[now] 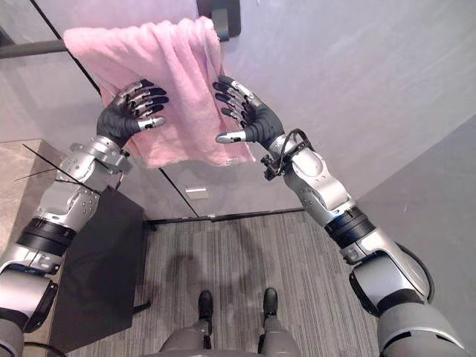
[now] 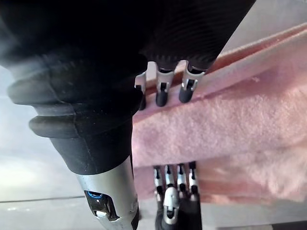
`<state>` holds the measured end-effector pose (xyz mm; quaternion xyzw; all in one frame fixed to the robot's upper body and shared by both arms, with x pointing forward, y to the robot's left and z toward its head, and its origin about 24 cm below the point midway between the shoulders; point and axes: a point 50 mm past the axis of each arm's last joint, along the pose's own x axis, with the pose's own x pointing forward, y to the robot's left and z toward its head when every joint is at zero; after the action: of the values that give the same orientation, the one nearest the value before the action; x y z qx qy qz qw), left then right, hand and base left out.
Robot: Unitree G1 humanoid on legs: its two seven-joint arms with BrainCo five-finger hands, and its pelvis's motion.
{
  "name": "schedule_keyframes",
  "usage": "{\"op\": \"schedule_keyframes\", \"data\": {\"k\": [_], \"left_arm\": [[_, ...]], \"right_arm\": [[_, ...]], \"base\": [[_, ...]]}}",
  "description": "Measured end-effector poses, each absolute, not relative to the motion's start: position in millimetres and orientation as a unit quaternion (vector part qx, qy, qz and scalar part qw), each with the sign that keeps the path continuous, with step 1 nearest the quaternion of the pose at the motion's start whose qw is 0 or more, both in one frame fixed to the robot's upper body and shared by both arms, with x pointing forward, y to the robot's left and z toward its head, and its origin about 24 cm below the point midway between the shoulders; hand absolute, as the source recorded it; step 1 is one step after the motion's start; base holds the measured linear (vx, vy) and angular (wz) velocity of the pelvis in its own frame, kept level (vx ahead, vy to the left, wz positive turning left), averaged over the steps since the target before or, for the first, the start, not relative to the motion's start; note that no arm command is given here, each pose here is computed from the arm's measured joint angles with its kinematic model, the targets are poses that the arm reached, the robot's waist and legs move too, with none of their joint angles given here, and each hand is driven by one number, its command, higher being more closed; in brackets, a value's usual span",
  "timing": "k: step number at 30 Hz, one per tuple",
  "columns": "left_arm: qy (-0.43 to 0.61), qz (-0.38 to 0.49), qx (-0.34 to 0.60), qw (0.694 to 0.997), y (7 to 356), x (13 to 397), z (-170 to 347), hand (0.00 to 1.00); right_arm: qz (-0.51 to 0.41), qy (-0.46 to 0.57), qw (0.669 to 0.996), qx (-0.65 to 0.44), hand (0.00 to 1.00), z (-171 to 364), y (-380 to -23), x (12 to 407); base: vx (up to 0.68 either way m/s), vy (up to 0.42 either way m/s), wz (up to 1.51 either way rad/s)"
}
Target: Organize washtable
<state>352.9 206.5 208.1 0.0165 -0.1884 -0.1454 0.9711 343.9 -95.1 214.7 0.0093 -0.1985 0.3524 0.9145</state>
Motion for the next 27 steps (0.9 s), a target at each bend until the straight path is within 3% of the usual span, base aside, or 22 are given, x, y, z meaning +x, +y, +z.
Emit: {"op": "schedule_keyframes", "data": {"k": [14,27], "left_arm": [[-0.236,-0.084,-0.004,0.968,230,360,239,0.00],[-0.267,0.046,-0.062,0.961,290,348,245,0.00]], "right_arm": [[0.351,-0.200,0.915,0.001,0.00,219,-92,348],[0.289,-0.214,0.933,0.030,0.00,226,-120,356]], "base": [[-0.02,-0.005,0.05],[-0.02,0.010,0.12]]}}
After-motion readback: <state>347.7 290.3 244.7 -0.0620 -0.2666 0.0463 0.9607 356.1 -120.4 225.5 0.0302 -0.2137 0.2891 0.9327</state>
